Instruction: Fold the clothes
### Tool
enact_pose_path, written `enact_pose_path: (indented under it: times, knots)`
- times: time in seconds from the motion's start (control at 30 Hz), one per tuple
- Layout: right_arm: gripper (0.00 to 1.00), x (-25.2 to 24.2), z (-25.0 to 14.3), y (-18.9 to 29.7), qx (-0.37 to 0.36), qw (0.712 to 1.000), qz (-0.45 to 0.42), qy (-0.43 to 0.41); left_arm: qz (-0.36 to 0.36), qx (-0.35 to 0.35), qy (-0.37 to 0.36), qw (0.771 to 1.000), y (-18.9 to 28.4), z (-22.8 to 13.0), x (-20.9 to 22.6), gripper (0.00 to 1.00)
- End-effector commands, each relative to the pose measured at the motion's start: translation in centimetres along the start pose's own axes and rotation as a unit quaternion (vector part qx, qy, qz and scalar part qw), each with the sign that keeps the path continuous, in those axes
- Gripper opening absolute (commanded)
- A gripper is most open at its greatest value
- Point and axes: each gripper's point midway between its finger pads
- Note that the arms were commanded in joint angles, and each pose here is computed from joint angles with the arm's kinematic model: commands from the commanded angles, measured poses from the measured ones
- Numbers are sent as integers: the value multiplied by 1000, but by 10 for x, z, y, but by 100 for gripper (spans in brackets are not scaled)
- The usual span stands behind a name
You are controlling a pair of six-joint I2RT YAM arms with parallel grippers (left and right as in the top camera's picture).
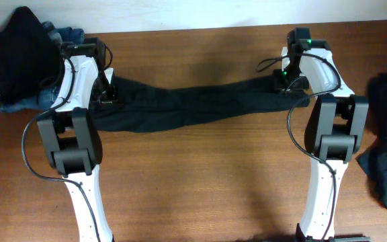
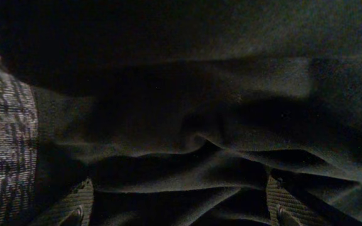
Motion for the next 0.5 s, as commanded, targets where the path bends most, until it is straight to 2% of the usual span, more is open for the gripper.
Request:
enact_pose_path:
  times: [0.0, 0.1, 0.47]
  knots:
    - [8, -20, -22, -19, 45, 997, -52, -23, -9, -14, 3, 1000, 14, 4, -2, 85]
    - [4, -37, -31, -18, 60, 995, -72, -34, -9, -12, 3, 1000, 14, 3, -2, 85]
    - [4, -83, -64, -17, 92, 989, -69, -89, -9, -12, 3, 1000, 14, 3, -2, 86]
Point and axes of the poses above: each gripper's point midway between its finger pads, its own y axis back along the fingers, its own x axis along the line the jaws close on, z = x × y, and after that the axes turned 14 degrees about y, right-handed
